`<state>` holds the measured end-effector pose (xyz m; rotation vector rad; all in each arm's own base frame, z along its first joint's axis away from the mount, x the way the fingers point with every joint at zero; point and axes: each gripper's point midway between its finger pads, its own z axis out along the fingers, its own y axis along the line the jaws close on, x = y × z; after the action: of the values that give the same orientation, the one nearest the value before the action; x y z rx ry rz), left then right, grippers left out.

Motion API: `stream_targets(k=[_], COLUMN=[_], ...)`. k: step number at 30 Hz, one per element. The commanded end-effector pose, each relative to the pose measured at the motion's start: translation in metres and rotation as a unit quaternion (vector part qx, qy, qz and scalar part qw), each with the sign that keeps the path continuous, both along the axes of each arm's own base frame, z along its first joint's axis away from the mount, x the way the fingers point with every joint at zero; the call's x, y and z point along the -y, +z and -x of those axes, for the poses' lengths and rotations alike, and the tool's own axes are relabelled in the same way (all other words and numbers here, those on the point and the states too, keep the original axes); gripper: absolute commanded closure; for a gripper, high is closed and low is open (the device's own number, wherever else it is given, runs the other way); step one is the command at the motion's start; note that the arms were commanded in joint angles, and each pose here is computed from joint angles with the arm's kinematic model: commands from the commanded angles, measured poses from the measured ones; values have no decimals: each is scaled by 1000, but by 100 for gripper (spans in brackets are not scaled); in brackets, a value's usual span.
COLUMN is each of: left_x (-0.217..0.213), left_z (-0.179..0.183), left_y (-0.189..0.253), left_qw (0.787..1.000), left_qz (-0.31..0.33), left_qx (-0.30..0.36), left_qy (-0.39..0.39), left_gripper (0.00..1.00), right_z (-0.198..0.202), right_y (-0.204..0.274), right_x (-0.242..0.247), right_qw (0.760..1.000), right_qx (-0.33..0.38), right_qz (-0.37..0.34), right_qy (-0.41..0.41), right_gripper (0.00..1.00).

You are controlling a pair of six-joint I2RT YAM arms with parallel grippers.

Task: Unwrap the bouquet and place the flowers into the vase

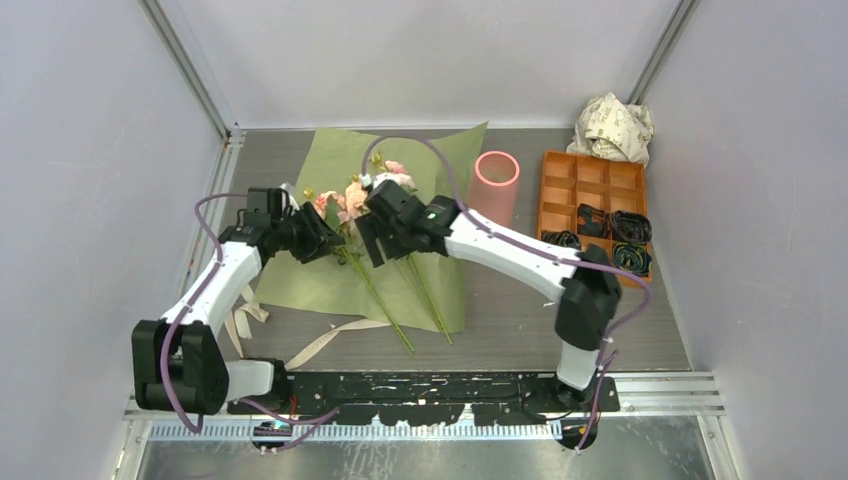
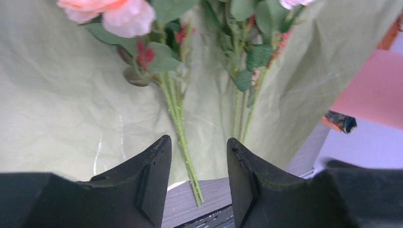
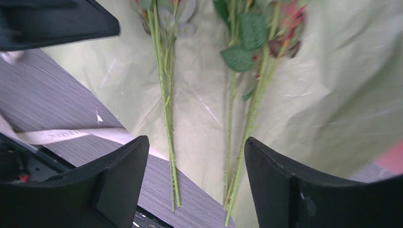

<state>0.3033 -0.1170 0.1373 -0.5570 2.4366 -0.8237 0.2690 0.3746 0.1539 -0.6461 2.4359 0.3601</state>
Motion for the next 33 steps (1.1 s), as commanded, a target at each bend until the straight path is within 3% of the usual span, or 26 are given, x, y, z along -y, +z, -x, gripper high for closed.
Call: stream_targets(k=[1,17,33], left_x=[-13,7,-1], left_z=[-11,-35,-35], left_y=[-12,-72,-85], left_qw=[998,991,987], left_qz=[-32,-89,-121], left_qx=[-25,-98,-99], left_qy=[42,33,34], left_gripper=[53,60,83], right_z=[-20,-29,-26], right_y=[69,69,66], right_x=[32,79,77], right_qw=[995,991,990], right_qx=[85,64,50], right_qz=[-42,-83,-105], right_qy=[-44,-85,-83], right_gripper=[21,25,29])
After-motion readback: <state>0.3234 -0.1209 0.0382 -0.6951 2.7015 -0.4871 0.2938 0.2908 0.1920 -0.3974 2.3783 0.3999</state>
